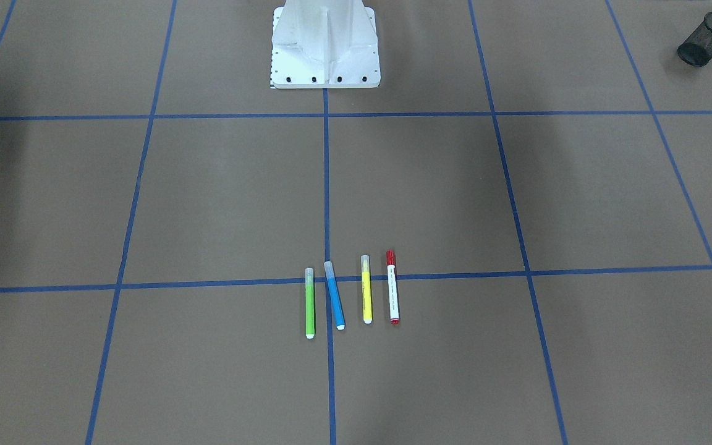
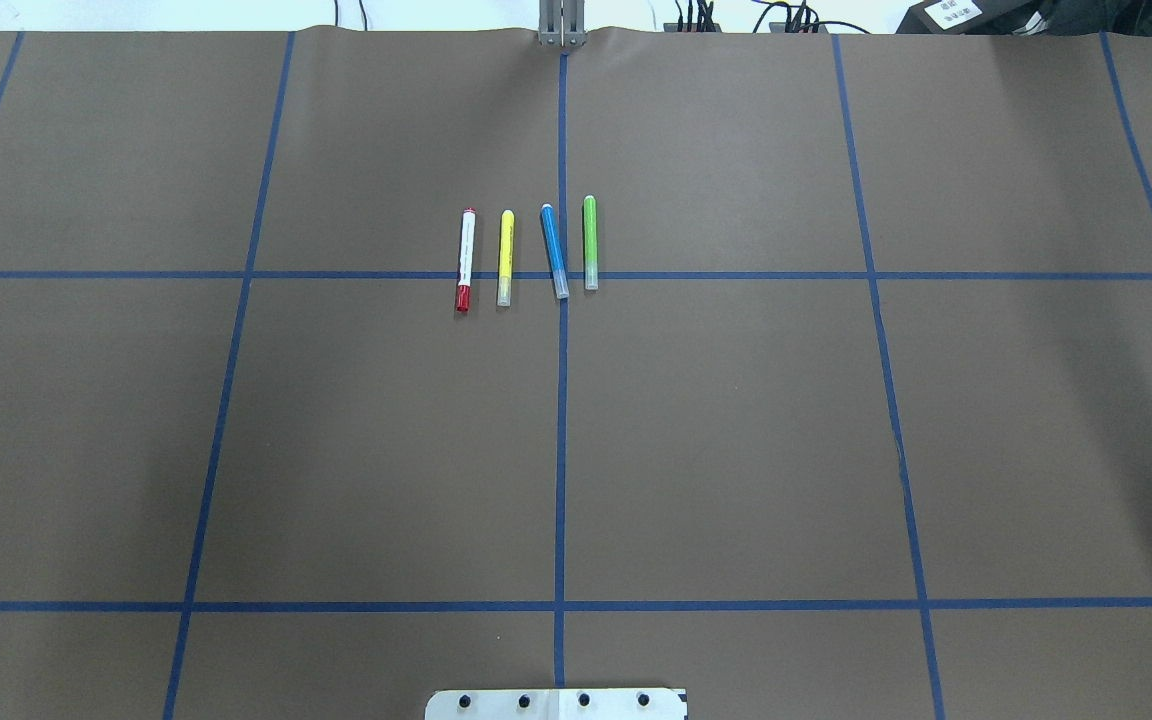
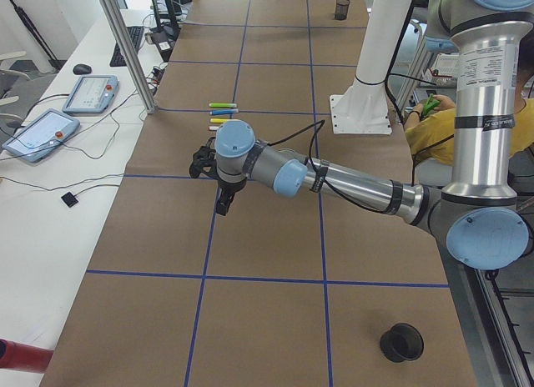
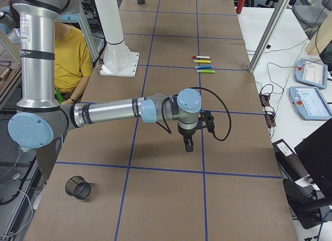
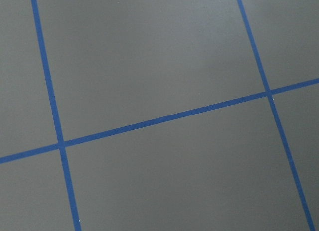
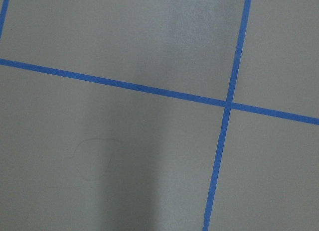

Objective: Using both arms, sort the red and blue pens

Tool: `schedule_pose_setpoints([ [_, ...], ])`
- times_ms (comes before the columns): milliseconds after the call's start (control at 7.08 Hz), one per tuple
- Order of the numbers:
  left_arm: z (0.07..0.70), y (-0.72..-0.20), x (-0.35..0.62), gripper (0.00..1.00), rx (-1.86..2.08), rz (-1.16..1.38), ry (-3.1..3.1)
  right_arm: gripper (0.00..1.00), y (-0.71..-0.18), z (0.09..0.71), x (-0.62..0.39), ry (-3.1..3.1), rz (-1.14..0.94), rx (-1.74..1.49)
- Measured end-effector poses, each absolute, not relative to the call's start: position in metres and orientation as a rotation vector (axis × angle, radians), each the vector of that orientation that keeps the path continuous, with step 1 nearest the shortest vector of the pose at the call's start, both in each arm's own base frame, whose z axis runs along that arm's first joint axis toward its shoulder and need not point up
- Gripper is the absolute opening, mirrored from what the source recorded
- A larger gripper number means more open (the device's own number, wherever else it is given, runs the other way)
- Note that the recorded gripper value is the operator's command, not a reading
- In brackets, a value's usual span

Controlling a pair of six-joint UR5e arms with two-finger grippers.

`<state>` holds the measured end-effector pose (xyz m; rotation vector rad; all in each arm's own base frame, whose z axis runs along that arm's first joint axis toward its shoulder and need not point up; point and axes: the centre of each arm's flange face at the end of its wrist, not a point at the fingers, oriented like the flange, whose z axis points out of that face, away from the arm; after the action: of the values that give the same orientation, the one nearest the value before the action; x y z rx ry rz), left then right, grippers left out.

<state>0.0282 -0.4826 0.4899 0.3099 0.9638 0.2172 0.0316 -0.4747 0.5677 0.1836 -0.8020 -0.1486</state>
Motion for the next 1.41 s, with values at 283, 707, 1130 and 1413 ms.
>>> schedule_pose_setpoints([
  [283, 0.451, -0.495, 0.096, 1.0, 0.266, 0.223, 1.014, 1.0, -0.481, 0.559, 0.025, -0.813, -0.113, 0.192],
  [707, 0.387, -0.508, 0.222, 1.0, 0.189, 0.169, 1.001, 1.0, -0.514, 0.515, -0.049, -0.812, -0.049, 0.133],
  [1130, 0.318, -0.517, 0.375, 1.0, 0.056, 0.102, 0.974, 1.0, -0.533, 0.476, -0.145, -0.767, -0.001, 0.088],
  [1413, 0.293, -0.539, 0.449, 1.0, 0.012, 0.094, 0.93, 1.0, -0.533, 0.471, -0.162, -0.76, 0.001, 0.084],
])
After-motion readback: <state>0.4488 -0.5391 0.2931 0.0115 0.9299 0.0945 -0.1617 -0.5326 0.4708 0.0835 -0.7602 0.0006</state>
